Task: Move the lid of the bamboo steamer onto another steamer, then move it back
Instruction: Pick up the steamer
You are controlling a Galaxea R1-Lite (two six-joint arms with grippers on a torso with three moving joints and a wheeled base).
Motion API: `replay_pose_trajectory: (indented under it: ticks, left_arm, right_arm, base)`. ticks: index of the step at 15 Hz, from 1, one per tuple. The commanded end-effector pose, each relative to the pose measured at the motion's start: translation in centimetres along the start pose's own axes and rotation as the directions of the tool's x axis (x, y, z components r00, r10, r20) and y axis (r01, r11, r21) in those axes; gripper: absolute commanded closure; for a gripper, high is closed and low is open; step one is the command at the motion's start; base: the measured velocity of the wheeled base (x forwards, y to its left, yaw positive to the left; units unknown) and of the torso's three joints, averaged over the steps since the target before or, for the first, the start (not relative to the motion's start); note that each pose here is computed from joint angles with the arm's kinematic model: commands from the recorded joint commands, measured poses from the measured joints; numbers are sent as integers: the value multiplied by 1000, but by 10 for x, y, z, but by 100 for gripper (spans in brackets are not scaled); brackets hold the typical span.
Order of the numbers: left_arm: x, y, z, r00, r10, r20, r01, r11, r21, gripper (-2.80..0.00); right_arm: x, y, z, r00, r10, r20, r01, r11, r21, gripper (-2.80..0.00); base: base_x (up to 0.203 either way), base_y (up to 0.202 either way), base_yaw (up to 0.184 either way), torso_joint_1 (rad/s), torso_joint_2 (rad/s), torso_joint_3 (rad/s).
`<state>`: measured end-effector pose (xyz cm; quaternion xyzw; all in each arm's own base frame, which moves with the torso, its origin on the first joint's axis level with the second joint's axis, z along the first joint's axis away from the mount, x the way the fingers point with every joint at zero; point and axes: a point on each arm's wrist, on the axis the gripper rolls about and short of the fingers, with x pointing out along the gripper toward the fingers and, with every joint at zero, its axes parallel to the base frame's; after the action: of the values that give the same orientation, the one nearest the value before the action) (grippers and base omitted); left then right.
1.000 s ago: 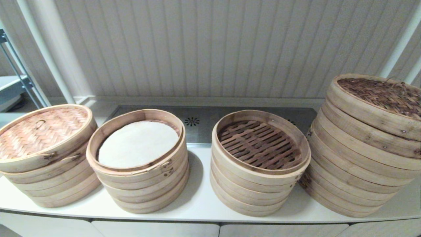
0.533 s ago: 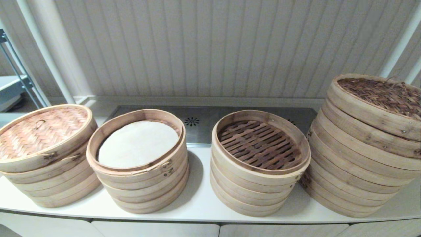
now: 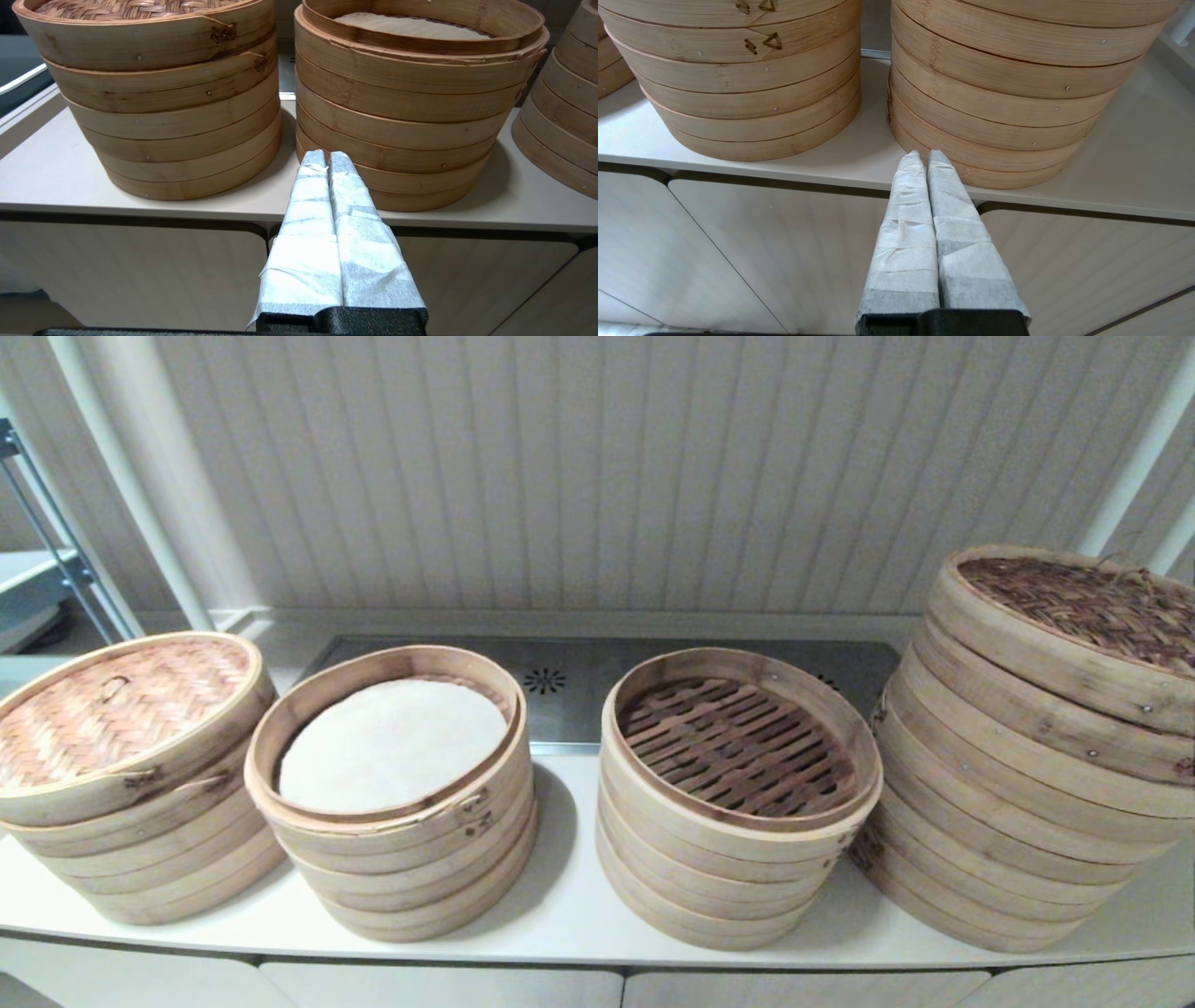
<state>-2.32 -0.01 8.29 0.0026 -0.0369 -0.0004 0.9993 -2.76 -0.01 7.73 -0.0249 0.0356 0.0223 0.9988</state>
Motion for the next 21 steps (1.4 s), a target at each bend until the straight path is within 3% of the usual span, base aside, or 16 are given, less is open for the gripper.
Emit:
replay_pose_trajectory:
  ticks: [1,3,5,9,13,17,21]
  left_arm:
    - [2,0,-8,1000,1,-28,-1,1000,0,0]
    - [2,0,-8,1000,-1,-29,1,1000,1,0]
    - [2,0,-8,1000,-4,-30,4,1000,5,0]
    - [1,0,-7,999,-5,-34,5,1000,2,0]
    - [1,0,-7,999,-4,-34,4,1000,1,0]
    - [1,0,-7,999,-5,-34,5,1000,1,0]
    - [1,0,-7,999,-5,-34,5,1000,1,0]
  right_arm:
    - [0,0,0,1000,0,0,0,1000,-1,0]
    - [-3,0,6,1000,-6,28,7,1000,-12,0]
    - [-13,-2,33,995,-8,94,11,1000,-24,0]
    - [-21,-6,120,987,-6,158,10,1000,-29,0]
    - [14,-12,225,990,-28,140,26,1000,17,0]
    - [81,-19,303,996,-73,52,68,994,85,0]
    - [146,-29,334,984,-39,-171,67,984,163,0]
  base:
    - [0,0,0,0,0,0]
    - [0,0,0,0,0,0]
    - [0,0,0,0,0,0]
    - [0,0,0,0,0,0]
    - [0,0,0,0,0,0]
    - [0,0,0,0,0,0]
    - [0,0,0,0,0,0]
